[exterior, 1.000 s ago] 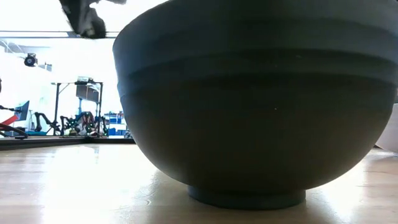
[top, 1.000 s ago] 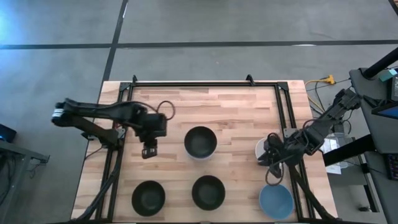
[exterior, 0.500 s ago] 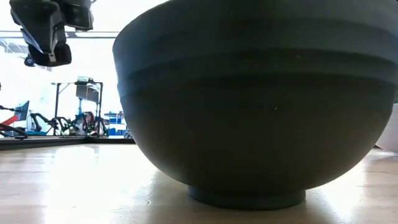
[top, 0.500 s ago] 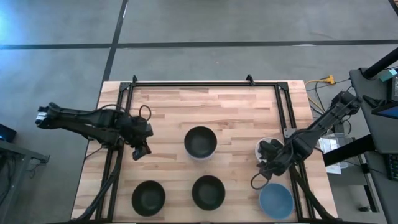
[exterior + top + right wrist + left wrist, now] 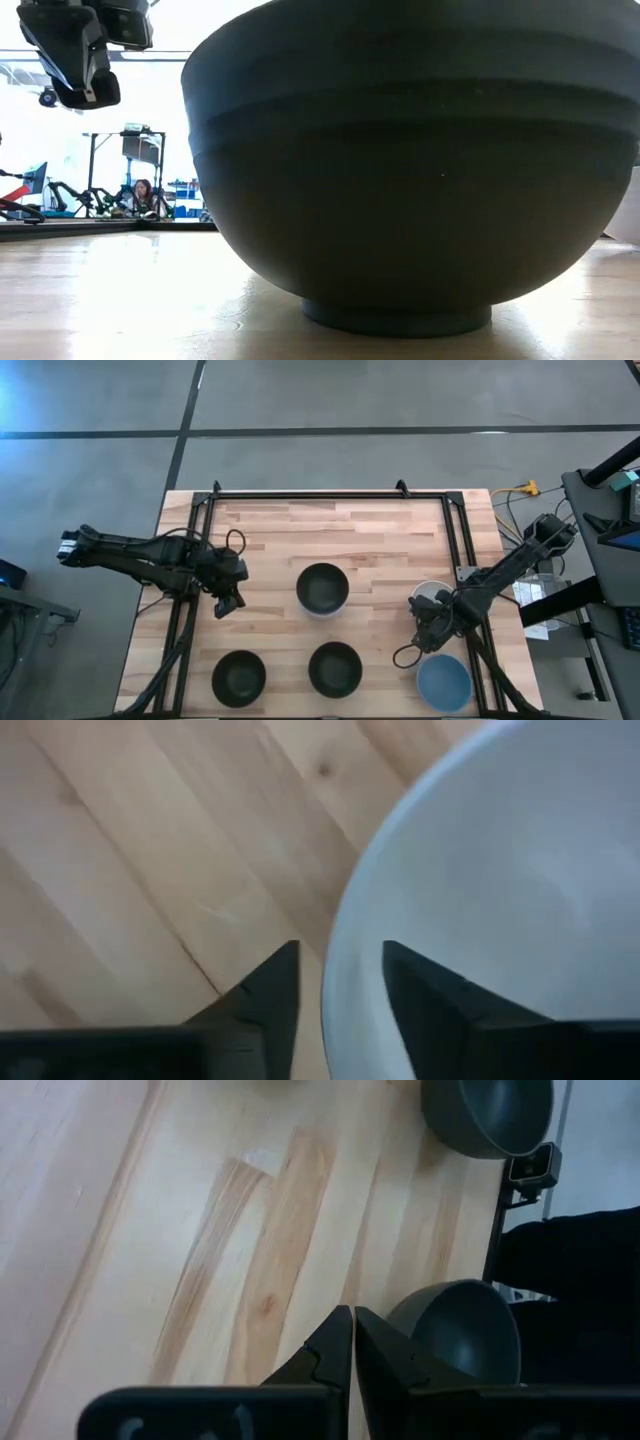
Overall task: Nest bowls inside each other
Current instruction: Stack the white bowl on top of the black bowl
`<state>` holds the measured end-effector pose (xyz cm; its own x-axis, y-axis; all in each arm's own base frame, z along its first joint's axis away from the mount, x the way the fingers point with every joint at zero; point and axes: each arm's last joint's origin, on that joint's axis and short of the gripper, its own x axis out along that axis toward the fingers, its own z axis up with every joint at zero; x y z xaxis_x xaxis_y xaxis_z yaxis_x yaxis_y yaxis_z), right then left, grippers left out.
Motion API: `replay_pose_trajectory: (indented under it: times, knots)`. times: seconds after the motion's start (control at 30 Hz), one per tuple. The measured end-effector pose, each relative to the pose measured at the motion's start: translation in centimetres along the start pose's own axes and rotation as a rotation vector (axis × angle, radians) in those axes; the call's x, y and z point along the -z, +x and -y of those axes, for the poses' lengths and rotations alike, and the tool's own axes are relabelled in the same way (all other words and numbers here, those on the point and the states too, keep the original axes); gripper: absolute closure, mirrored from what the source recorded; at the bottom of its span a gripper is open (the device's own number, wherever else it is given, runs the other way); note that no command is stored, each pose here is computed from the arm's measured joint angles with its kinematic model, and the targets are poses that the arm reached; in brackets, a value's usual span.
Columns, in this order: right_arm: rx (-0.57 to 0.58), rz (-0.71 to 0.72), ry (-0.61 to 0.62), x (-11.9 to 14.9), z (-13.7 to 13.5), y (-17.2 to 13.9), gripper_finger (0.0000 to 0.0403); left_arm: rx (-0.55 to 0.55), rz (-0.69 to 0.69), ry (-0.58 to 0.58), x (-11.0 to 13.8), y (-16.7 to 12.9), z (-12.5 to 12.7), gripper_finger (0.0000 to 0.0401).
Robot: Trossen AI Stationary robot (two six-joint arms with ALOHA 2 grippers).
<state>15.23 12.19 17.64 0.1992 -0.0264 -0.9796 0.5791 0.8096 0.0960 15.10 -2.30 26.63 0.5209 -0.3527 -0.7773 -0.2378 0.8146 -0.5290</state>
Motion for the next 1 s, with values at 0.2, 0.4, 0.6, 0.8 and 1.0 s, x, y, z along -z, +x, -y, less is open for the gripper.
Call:
replay_pose_trajectory:
  times: [0.2, 0.4, 0.6, 0.8, 1.0]
  knots:
    - [-0.006, -0.047, 0.042, 0.1, -0.1, 0.1, 0.0374, -0.014, -0.020, -0.007, -0.2, 0.5, 0.0, 0.0401]
    - [-0.177, 0.068, 0.014, -0.8, -0.5, -2.9, 0.0391, -0.028, -0.039, -0.015, -0.6, 1.1, -0.1, 0.0401]
    - [-0.555, 0.454, -0.059, -3.3, -1.3, -8.1, 0.0394, -0.007, -0.009, -0.003, -1.5, 2.0, 0.2, 0.0401]
    - [-0.761, 0.983, -0.208, -6.7, -1.2, -13.3, 0.0394, 0.035, 0.048, 0.018, -2.6, 2.7, 0.7, 0.0401]
    - [-0.574, 1.052, -0.601, -10.6, -2.3, -15.9, 0.0394, 0.078, 0.031, -0.061, -2.6, 2.7, 1.0, 0.0401]
